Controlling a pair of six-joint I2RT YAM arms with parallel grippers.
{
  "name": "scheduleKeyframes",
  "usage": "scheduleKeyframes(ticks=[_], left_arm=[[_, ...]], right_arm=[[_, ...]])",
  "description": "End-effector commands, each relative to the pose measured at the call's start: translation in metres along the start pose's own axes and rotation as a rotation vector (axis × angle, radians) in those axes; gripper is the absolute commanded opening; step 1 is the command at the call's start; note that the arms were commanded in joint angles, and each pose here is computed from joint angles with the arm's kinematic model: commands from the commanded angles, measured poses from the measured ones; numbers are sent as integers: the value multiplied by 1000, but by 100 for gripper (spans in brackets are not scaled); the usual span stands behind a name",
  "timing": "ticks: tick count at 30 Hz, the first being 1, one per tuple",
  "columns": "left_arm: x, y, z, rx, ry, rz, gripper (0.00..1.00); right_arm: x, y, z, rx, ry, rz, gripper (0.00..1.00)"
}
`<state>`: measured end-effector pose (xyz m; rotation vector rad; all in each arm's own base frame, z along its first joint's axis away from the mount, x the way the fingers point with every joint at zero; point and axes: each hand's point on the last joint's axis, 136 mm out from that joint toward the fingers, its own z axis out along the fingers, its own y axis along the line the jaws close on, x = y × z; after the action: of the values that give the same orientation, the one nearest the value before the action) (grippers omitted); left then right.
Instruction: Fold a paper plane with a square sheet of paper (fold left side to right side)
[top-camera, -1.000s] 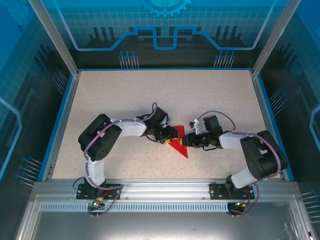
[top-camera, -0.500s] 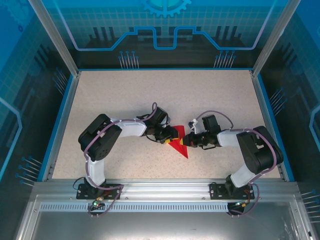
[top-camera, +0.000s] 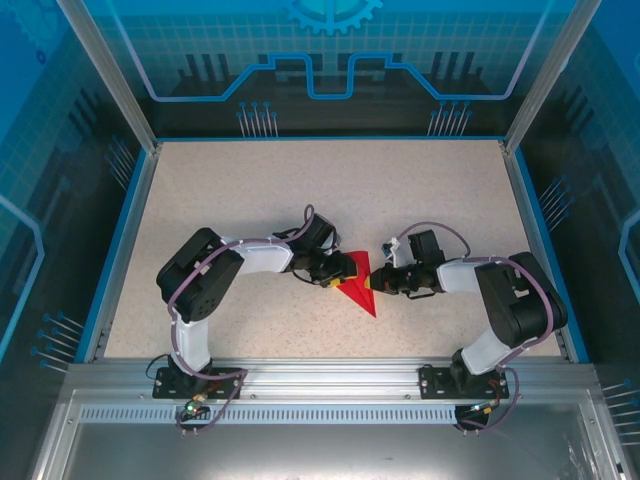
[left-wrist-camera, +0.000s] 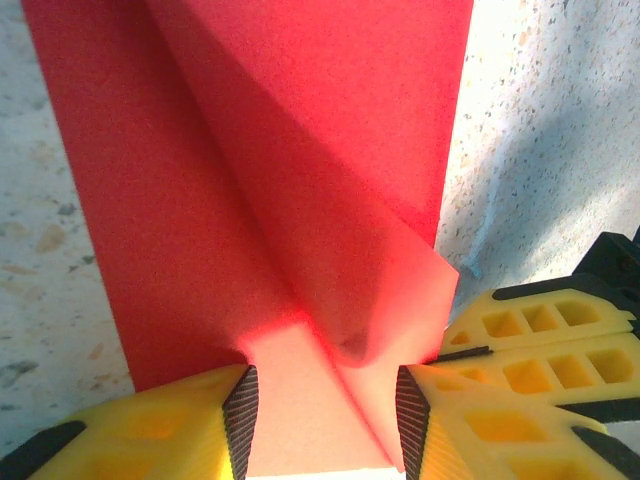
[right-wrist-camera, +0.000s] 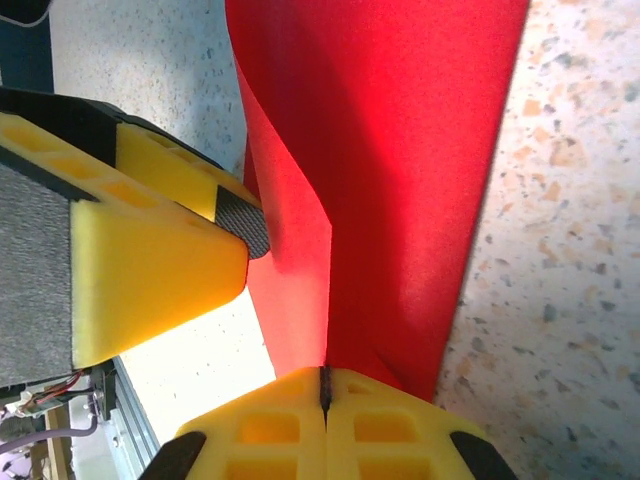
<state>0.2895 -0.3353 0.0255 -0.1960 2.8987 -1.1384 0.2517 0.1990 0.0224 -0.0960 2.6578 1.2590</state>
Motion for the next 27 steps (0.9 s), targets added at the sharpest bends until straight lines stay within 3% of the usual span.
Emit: scheduleKeyframes(ticks=[1,27], left_arm=[[7,20,7,-75,15,-24,44],[6,21,8,-78,18,-25,45]], right_arm=[[3,-11,-4,43,-1,34,0],[-4,-17,-5,87,-4,35,0]])
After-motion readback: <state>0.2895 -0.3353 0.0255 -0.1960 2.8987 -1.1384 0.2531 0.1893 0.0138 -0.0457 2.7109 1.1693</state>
